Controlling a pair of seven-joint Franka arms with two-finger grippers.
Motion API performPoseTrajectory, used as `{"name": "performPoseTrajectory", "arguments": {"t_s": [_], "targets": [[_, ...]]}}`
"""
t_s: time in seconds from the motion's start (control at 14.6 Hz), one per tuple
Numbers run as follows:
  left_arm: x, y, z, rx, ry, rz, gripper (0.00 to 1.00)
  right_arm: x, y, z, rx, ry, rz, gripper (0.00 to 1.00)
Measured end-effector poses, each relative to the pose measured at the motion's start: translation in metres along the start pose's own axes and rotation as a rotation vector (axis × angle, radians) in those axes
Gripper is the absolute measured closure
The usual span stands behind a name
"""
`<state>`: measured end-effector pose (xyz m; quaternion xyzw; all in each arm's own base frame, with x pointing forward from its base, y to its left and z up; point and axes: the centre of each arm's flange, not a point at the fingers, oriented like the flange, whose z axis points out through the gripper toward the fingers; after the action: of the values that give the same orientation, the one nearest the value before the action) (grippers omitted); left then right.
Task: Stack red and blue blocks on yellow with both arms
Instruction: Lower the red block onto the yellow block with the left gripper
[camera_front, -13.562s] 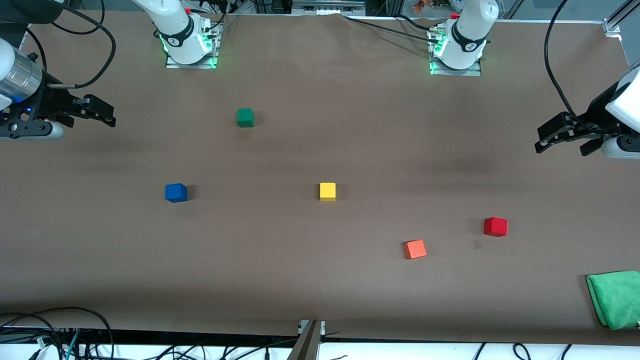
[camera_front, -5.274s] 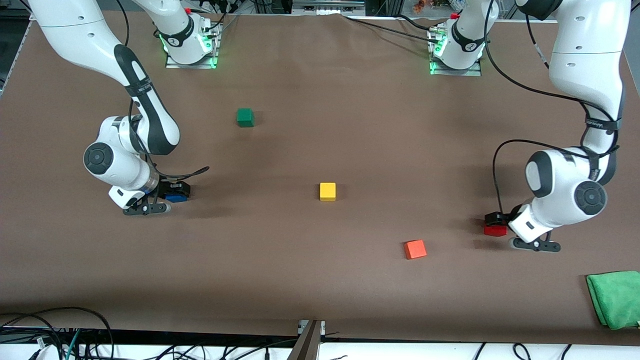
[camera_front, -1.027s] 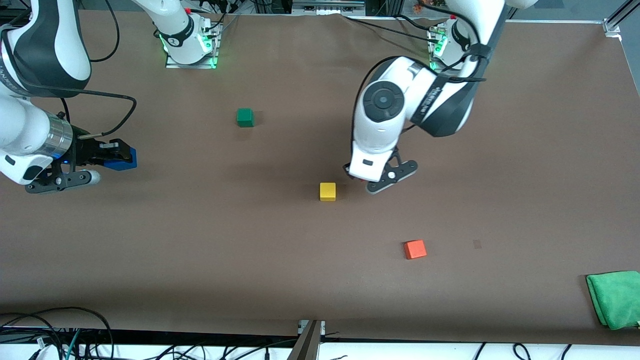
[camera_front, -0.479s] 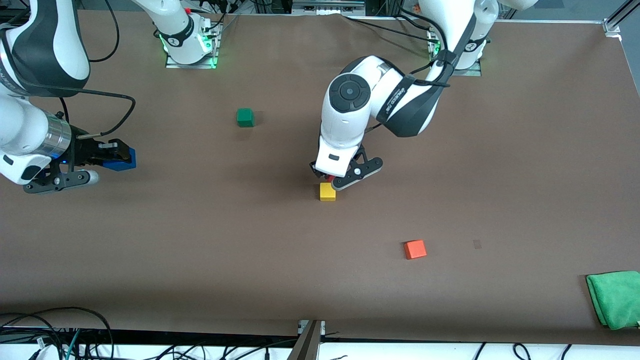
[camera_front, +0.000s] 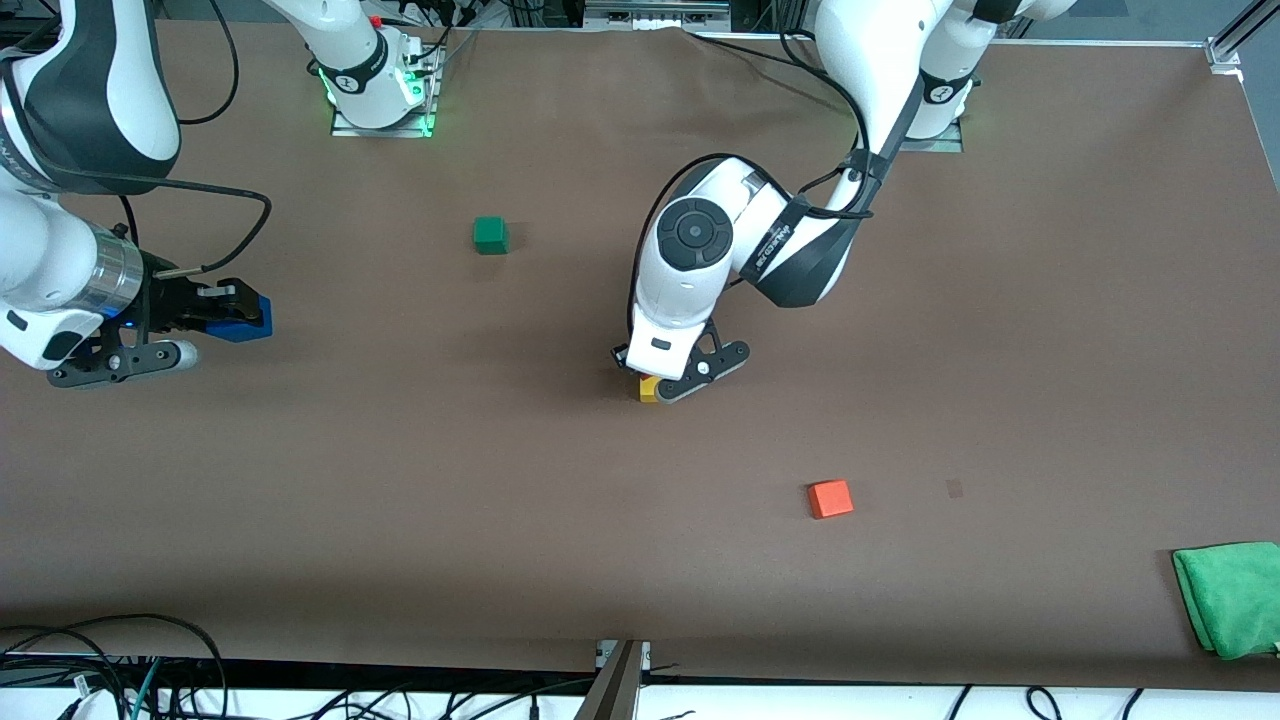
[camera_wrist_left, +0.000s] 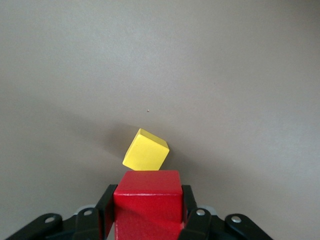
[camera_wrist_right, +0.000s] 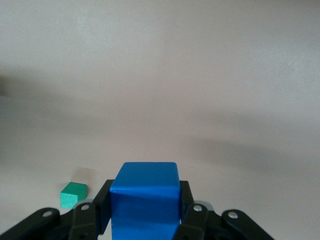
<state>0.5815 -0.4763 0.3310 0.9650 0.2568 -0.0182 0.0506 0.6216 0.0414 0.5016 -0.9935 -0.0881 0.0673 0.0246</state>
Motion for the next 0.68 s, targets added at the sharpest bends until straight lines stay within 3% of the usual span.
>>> {"name": "performPoseTrajectory", "arguments": {"t_s": [0.68], "targets": [[-0.009,-0.010,0.042,0.069,-0.027,0.038,0.44,0.000,0.000,0.000,0.000,0.000,0.000,0.44]]}}
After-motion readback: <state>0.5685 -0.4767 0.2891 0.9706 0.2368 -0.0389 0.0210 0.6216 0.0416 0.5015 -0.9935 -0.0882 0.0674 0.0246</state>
